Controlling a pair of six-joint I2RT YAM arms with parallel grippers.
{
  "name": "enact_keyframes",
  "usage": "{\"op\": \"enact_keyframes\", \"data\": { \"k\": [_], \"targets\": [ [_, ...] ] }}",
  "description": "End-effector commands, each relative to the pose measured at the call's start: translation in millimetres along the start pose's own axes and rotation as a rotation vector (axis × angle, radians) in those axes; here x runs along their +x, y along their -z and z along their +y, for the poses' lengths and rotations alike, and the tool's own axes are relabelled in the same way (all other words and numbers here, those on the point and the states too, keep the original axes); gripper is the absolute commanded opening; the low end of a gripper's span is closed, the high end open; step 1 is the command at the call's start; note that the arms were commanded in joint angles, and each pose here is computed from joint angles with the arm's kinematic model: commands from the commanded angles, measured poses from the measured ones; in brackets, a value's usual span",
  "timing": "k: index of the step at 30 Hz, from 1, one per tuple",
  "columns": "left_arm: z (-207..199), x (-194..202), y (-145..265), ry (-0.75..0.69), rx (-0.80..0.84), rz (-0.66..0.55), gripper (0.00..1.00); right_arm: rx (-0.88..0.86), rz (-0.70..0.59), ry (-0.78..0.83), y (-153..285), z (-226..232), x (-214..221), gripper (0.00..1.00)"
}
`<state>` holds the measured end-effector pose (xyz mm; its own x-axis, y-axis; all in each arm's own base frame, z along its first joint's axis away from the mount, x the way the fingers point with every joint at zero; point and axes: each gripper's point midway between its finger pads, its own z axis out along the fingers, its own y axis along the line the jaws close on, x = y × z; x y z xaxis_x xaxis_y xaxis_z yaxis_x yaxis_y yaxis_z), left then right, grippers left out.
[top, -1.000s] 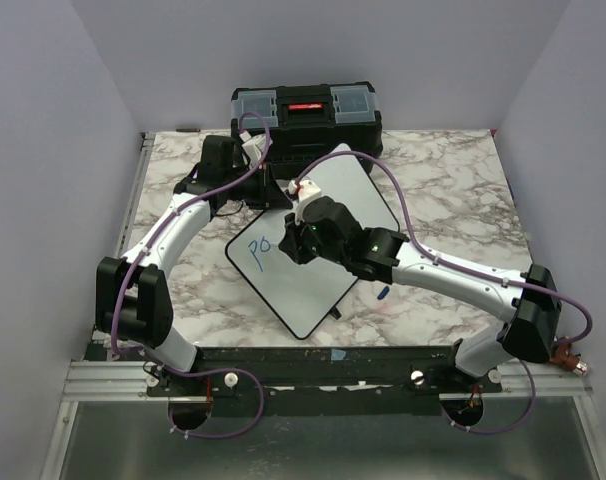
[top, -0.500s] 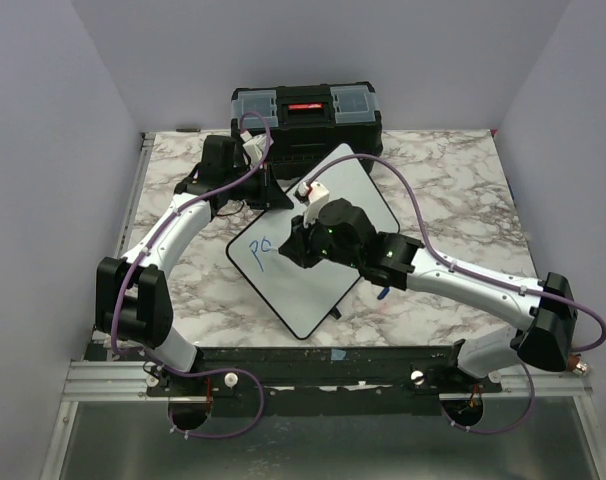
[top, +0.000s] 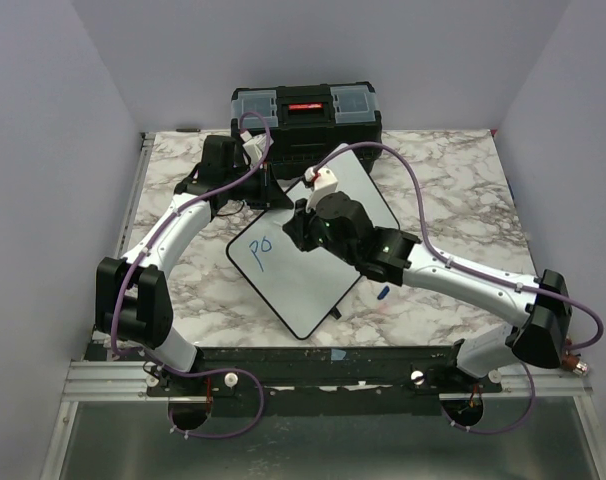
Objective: Write a sentence on the whiteboard
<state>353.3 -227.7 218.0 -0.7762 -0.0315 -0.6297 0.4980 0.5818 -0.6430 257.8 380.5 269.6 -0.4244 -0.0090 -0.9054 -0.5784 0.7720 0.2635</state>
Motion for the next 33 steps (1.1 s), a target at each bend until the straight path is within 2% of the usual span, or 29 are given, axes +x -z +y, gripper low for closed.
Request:
{"op": "enact_keyframes", "data": {
  "k": [1,17,33],
  "targets": [
    [-5,-21,6,-0.101,-0.014,-0.073,0.0,0.089,0.002,0.027,-6,-13,-2,0.01],
    [-5,-22,6,-0.102,-0.016,-0.074,0.0,0.027,0.074,0.059,-20,-3,21,0.01],
    [-4,-23,6,-0.098,-0.019,-0.075,0.0,-0.039,0.153,0.066,-13,2,47,0.01]
  ]
}}
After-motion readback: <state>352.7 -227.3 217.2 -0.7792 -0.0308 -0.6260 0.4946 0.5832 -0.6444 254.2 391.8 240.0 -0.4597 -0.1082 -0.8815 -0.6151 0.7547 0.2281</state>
